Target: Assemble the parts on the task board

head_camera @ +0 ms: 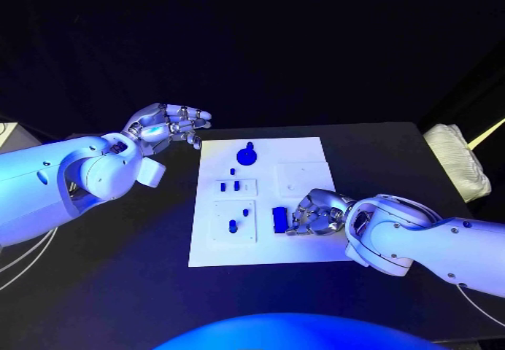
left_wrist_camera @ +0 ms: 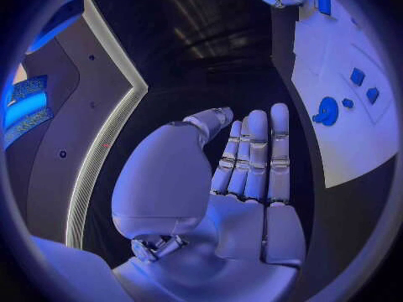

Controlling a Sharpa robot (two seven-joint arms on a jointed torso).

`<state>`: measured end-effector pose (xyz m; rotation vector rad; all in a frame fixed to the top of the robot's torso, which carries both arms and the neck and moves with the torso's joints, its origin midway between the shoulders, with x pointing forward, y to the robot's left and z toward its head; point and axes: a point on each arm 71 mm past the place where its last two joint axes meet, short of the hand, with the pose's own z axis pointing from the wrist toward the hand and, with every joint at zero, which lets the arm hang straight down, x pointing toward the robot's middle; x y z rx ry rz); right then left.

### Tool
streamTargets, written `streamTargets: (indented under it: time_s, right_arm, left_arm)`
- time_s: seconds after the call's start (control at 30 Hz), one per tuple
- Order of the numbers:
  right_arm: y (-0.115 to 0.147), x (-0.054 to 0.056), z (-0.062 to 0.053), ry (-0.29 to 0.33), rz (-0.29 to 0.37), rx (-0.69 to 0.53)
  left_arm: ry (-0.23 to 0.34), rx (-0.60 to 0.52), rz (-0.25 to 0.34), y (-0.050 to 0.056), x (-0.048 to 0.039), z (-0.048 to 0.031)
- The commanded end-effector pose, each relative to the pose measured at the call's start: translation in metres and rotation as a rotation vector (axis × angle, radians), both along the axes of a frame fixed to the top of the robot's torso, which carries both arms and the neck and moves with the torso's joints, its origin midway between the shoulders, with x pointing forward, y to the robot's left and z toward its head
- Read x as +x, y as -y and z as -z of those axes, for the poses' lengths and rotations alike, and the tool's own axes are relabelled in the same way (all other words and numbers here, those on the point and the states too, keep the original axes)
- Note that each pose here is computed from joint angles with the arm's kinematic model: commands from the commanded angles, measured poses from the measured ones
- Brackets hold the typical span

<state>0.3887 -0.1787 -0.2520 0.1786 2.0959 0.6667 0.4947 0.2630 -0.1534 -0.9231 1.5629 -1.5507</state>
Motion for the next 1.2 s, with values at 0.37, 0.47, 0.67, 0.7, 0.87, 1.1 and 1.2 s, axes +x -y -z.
streamTargets:
  time_s: [0.37,0.47,0.67,0.7,0.87,1.1,1.2]
  right_arm:
    - [0.007,-0.003,-0.005,0.031,0.003,0.041]
    - [0.015,-0.006,-0.01,0.046,0.004,0.088]
    - [0.037,-0.01,-0.024,0.102,0.033,0.158]
    - [0.041,-0.01,-0.025,0.111,0.042,0.159]
    - [0.073,-0.008,-0.03,0.184,0.099,0.111]
    - [0.103,-0.005,-0.033,0.299,0.135,-0.02]
    - [0.107,-0.006,-0.031,0.318,0.142,-0.062]
  left_arm:
    - [0.001,-0.011,0.012,0.002,-0.0005,-0.0007]
    - [0.001,-0.012,0.012,0.001,-0.0005,-0.0007]
    - [0.005,-0.015,0.014,0.001,-0.0006,-0.0011]
    - [0.005,-0.015,0.015,0.001,-0.0007,-0.0011]
    - [0.011,-0.021,0.02,0.001,-0.0013,-0.0018]
    - [0.014,-0.025,0.02,0.001,-0.0012,-0.002]
    - [0.014,-0.026,0.022,0.001,-0.0011,-0.0019]
